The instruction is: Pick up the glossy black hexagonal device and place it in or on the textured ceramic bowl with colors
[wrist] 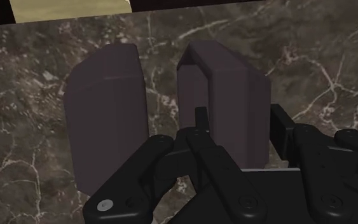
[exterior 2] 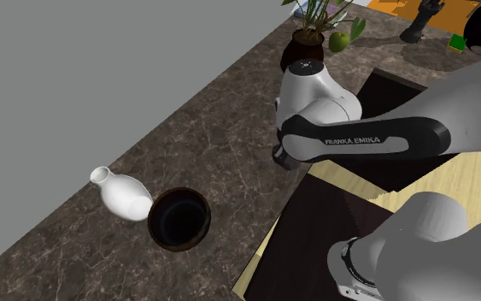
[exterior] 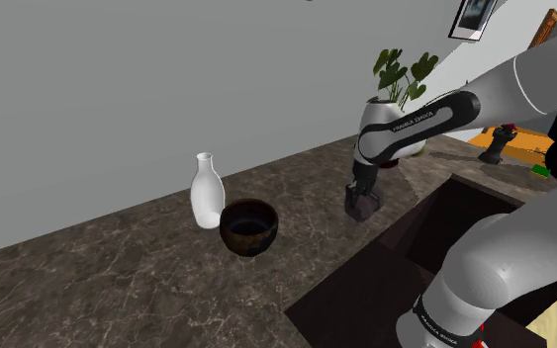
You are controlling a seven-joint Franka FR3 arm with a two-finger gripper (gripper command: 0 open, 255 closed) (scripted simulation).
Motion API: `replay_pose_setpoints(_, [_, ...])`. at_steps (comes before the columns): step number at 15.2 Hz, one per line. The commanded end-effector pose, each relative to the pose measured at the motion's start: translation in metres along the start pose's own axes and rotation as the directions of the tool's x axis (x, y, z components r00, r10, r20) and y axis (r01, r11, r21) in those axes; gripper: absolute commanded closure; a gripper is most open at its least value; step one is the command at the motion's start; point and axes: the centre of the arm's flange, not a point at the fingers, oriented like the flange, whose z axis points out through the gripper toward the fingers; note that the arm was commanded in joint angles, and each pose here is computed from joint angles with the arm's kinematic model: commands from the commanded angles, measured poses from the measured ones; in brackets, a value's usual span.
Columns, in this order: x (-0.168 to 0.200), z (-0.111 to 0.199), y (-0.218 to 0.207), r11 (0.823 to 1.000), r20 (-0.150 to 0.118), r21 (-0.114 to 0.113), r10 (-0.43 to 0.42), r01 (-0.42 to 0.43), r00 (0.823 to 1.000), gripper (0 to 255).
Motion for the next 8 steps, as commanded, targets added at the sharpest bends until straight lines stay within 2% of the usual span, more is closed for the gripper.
replay_pose_setpoints(1, [-0.002, -0.011, -0.001, 1.000, 0.000, 0.000, 0.000, 0.000, 1.000, 255])
replay_pose_setpoints(8, [-0.004, -0.048, 0.000, 1.000, 0.000, 0.000, 0.000, 0.000, 1.000, 255])
